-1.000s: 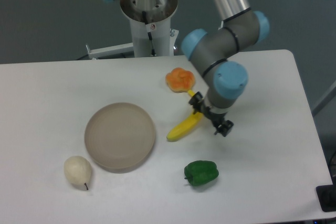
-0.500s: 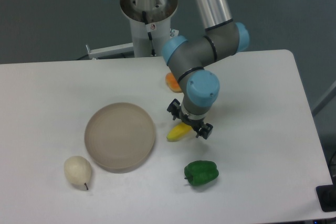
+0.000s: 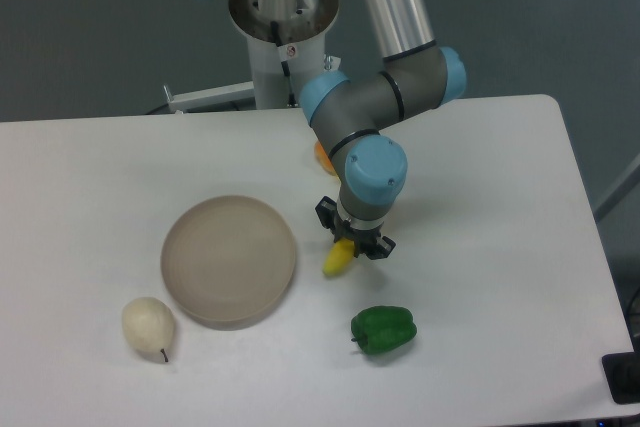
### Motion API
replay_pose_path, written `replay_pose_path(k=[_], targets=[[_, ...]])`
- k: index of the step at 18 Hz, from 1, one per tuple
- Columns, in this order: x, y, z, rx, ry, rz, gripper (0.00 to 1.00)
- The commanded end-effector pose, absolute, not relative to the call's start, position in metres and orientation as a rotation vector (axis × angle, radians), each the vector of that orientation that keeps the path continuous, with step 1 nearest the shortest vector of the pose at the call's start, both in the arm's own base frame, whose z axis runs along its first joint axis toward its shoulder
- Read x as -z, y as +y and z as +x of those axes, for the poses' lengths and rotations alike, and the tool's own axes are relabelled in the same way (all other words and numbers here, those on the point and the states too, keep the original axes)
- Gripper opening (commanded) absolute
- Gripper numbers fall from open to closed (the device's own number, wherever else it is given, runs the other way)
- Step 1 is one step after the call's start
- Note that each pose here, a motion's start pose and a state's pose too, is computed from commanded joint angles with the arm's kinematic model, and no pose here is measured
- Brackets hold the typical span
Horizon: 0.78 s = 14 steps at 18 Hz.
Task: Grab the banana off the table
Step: 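Close the gripper on the banana's stem end, then lift the banana up off the table and carry it away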
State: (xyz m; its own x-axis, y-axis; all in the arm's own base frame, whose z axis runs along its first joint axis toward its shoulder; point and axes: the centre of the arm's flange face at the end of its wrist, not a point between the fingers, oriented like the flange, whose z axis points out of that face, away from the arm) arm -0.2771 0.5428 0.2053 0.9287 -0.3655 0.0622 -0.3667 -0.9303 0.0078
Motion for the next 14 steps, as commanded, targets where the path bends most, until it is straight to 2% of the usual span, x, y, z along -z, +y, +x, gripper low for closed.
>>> replay_pose_path(k=[4, 8, 14], targets=[[-0.249, 0.532, -0.32, -0.051, -0.531, 3.091, 0.0], [-0.289, 0.535, -0.367, 0.008, -0.657, 3.094, 0.0], [-0.306, 0.556, -0.437, 0.021, -0.709, 3.082, 0.0]])
